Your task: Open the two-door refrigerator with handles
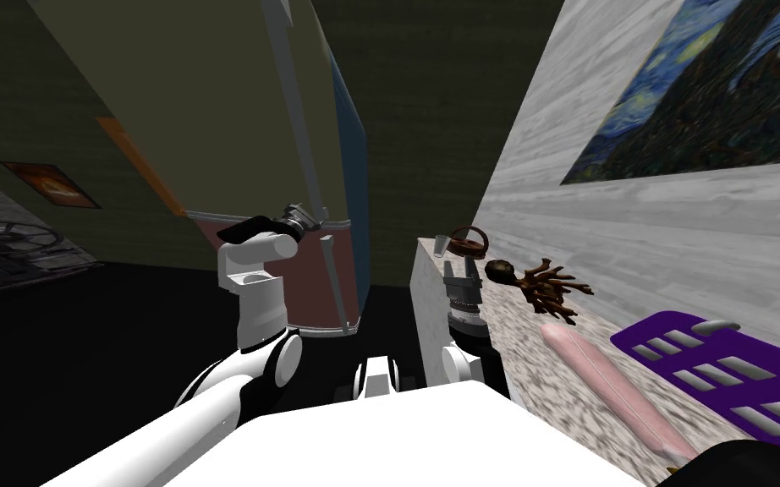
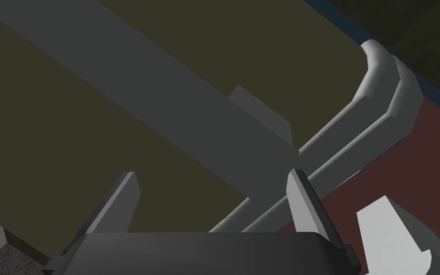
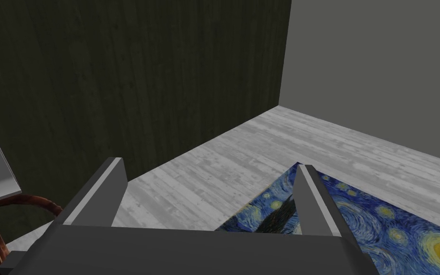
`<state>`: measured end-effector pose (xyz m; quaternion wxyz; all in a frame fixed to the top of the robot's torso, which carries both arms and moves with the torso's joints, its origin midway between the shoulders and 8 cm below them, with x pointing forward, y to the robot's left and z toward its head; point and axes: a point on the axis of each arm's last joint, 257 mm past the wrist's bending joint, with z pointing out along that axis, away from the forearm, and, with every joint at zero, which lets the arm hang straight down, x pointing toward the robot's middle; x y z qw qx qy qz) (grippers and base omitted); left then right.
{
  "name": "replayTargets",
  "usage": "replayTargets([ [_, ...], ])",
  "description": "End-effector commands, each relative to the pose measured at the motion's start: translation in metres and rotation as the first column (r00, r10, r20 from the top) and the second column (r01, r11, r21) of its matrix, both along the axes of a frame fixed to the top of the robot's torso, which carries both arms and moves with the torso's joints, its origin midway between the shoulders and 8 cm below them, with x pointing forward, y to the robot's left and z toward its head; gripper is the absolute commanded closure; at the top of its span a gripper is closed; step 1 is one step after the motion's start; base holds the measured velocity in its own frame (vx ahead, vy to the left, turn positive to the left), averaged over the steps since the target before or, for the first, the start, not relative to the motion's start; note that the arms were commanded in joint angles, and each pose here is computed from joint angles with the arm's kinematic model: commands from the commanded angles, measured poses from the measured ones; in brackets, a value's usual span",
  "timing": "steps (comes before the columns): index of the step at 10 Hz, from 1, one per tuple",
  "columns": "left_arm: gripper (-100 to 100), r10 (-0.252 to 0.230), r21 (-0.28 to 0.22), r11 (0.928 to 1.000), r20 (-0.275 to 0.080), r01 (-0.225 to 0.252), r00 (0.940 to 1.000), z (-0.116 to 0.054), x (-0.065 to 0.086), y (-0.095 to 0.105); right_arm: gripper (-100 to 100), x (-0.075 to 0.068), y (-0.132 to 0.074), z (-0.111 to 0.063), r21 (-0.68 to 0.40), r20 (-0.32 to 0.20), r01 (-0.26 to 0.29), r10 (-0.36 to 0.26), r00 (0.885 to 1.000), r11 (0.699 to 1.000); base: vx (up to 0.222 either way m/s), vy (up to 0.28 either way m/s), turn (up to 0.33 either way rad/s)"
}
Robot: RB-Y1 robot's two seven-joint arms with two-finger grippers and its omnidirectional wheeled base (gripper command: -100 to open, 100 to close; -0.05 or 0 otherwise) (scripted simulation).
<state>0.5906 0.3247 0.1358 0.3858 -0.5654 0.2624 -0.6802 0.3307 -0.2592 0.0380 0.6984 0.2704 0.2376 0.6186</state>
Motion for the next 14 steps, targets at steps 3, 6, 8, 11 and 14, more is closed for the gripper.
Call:
replayTargets([
  [3,-100,-0.01,-0.088,0.9961,-0.013,0.009,0.9999,0.011,0.005,0.01,0,0.0,0.0,0.0,0.0,0.0,0.0,0.0,1.0,1.0,-0.004,-0.04,0.055],
  [6,-100,-0.028,-0.152,0.9882,-0.046,0.021,0.9985,0.005,0.012,0.012,0,0.0,0.0,0.0,0.0,0.0,0.0,0.0,1.0,1.0,-0.001,-0.024,0.043],
  [8,-100,-0.052,-0.209,0.9773,-0.075,0.036,0.9958,-0.002,0.018,0.009,0,0.0,0.0,0.0,0.0,0.0,0.0,0.0,1.0,1.0,-0.003,-0.034,0.07],
  [11,-100,-0.111,-0.3,0.9512,-0.116,0.071,0.9871,-0.02,0.027,-0.009,0,0.0,0.0,0.0,0.0,0.0,0.0,0.0,1.0,1.0,-0.001,-0.022,0.051],
  [14,-100,-0.113,-0.305,0.9496,-0.119,0.072,0.9865,-0.016,0.026,-0.008,0,0.0,0.0,0.0,0.0,0.0,0.0,0.0,1.0,1.0,0.028,0.0,-0.007],
])
